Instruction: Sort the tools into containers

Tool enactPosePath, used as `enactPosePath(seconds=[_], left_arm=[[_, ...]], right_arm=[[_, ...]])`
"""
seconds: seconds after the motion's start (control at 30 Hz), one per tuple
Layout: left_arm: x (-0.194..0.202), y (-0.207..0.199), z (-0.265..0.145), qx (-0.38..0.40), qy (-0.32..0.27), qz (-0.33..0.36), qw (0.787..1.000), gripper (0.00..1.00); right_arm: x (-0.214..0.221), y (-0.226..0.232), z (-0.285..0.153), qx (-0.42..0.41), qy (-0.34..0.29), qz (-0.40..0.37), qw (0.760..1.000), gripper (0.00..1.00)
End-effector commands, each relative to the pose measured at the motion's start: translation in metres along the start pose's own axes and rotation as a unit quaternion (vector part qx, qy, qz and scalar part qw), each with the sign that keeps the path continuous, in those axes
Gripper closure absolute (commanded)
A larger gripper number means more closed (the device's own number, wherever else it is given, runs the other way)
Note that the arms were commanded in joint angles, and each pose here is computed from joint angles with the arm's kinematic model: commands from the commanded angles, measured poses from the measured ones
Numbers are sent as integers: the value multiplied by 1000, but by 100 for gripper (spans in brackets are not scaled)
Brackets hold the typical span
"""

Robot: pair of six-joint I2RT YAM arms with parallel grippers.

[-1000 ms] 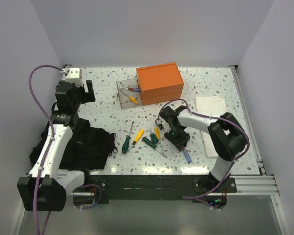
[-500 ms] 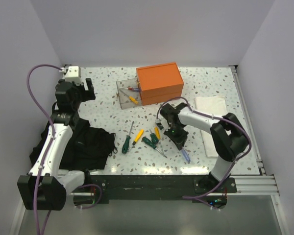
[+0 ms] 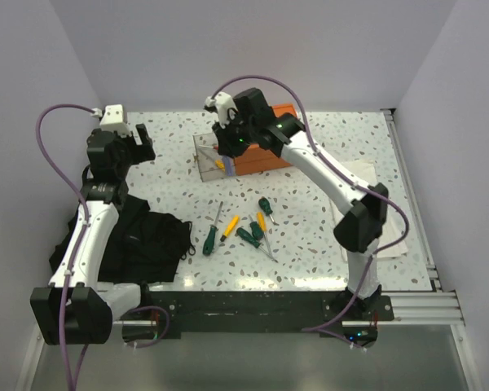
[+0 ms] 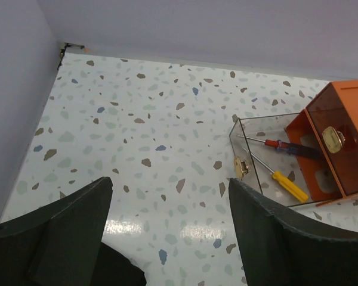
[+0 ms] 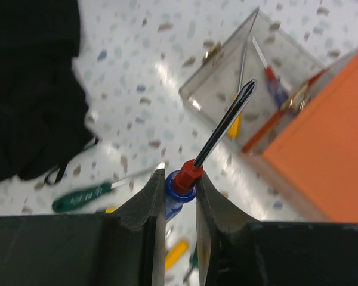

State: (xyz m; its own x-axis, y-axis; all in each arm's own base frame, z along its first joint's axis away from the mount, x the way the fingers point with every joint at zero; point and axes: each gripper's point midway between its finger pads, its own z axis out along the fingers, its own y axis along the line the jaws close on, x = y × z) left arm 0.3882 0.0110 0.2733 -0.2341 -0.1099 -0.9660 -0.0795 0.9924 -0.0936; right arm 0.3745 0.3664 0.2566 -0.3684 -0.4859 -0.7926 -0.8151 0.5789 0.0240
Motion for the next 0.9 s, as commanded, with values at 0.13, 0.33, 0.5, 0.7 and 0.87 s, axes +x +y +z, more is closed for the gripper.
enactPosePath(seconds=[0.13,0.33,0.5,0.7,0.87], left_arm=[[-7,4,-1,7,-11,-29,999,17],[-1,8,-5,-1,-10,-26,1000,17],[8,14,-6,0,-6,-42,999,17],[12,22,-8,-9,-9,-49,999,17],[11,25,-13,-9,-22,-50,998,17]], right_arm=[[-53,-46,92,98,-71,-57,991,100],[-56,-66,120,165,-79,-95,979,100],[-30,-69,136,185,-32,-156,970,100],[-11,-58,131,174,4,-194,965,100],[0,-52,116,185,32,-186,965,63]])
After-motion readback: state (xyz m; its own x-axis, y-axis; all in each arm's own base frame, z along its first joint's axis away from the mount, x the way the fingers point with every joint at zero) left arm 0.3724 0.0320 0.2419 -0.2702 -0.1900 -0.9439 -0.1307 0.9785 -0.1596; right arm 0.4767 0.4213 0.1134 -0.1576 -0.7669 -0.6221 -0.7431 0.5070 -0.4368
